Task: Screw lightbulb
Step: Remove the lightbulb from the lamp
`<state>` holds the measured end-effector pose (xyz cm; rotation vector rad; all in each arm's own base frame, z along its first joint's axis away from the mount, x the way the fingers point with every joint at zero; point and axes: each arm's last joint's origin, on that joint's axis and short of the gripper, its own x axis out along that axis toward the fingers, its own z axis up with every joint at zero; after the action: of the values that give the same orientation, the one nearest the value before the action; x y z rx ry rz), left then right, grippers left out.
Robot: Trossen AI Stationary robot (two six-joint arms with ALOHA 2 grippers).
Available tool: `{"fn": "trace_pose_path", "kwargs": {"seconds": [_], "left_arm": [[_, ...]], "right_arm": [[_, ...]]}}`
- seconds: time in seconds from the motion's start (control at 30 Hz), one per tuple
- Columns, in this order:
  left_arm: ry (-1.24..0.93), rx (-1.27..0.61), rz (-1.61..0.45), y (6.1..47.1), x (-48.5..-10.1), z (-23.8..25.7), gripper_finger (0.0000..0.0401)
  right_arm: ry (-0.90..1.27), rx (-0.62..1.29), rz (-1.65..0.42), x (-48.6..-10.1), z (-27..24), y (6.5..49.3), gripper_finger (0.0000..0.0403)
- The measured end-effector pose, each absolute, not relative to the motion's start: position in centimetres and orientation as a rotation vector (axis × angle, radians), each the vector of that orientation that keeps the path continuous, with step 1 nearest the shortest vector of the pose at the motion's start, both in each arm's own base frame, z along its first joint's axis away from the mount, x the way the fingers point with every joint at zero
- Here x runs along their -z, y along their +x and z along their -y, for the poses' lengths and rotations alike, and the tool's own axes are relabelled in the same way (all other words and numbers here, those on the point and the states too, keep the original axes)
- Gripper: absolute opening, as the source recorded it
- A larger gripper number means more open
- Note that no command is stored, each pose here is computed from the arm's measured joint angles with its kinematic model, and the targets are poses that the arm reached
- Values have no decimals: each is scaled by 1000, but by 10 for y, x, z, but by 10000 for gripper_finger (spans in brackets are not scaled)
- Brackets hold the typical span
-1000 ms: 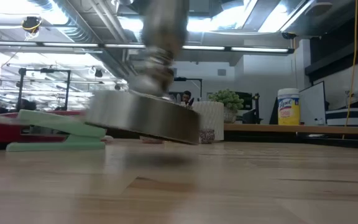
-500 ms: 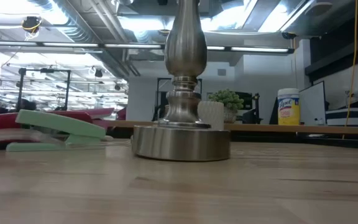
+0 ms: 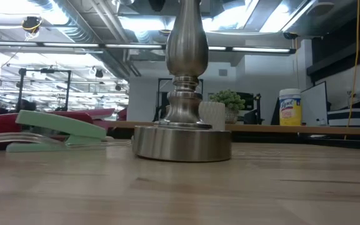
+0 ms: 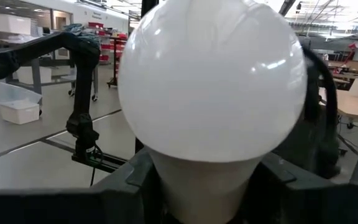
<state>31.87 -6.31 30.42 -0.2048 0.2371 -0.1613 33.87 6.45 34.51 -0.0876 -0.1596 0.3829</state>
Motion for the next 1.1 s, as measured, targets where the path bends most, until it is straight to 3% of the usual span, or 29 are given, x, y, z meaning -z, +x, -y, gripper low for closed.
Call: {"fn": "trace_pose_path", "kwargs": {"seconds": [0.37,1.1], "left_arm": [[-245,137,-211,282,-338,49,227],[-147,193,-201,283,-337,62,230]], "right_arm": [[-88,-383,160,-345,-65,339,165],[-87,-382,159,-345,-64,339,166]]}}
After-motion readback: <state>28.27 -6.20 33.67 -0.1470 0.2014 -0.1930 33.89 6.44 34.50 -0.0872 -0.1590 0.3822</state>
